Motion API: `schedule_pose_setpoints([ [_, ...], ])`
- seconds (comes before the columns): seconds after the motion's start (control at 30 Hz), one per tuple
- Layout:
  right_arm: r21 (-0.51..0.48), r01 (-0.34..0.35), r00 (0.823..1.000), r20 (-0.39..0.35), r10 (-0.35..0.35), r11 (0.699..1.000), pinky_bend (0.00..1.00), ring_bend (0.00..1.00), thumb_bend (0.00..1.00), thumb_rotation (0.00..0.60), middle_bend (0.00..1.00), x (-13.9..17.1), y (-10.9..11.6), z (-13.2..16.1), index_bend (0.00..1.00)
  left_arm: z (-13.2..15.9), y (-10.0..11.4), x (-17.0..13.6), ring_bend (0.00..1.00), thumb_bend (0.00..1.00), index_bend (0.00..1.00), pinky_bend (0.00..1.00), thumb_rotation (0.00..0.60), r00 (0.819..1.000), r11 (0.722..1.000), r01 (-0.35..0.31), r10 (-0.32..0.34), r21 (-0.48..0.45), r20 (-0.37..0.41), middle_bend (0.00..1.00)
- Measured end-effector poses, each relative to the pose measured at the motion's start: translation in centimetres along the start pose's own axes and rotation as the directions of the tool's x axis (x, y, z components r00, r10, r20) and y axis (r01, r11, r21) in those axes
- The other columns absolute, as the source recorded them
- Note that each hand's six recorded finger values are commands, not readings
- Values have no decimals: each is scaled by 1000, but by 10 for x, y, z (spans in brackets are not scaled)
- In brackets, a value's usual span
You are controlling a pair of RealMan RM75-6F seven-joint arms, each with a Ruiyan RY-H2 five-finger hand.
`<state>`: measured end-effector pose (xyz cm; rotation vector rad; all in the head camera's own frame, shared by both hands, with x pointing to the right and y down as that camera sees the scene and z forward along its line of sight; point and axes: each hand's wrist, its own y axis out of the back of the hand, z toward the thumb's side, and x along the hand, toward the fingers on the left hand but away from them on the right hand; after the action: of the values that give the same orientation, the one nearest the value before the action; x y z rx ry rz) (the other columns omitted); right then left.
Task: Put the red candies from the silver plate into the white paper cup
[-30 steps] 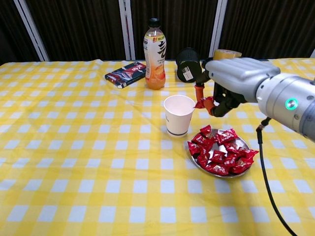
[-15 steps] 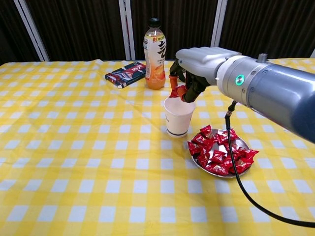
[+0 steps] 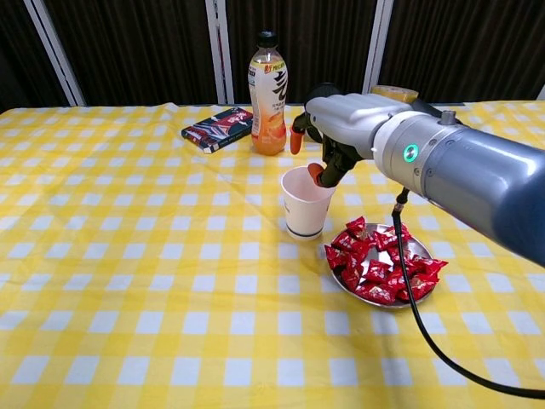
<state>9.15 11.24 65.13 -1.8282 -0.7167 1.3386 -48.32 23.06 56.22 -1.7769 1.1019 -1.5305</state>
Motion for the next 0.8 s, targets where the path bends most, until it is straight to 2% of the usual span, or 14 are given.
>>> schedule_pose_setpoints([
  [0.2,11,27,999,-22,-27,1000,953,1000,418,600,972,21,10,4,280,0,1,0,0,16,0,0,600,1000,1000,-2,2,-2,0,0],
  [0.33,45,23,999,-23,-22,999,953,1000,371,600,972,40,9,1,280,1,1,0,0,16,0,0,600,1000,1000,-6,6,3,5,0],
  [0.53,108,-42,999,10,41,993,954,1000,368,600,972,64,-13,-16,280,3,1,-1,0,16,0,0,600,1000,1000,-15,15,2,10,0],
  [0.8,121,-102,993,69,94,987,953,1000,368,600,972,78,-40,-39,281,3,2,-2,0,16,0,0,600,1000,1000,-26,26,2,14,0],
])
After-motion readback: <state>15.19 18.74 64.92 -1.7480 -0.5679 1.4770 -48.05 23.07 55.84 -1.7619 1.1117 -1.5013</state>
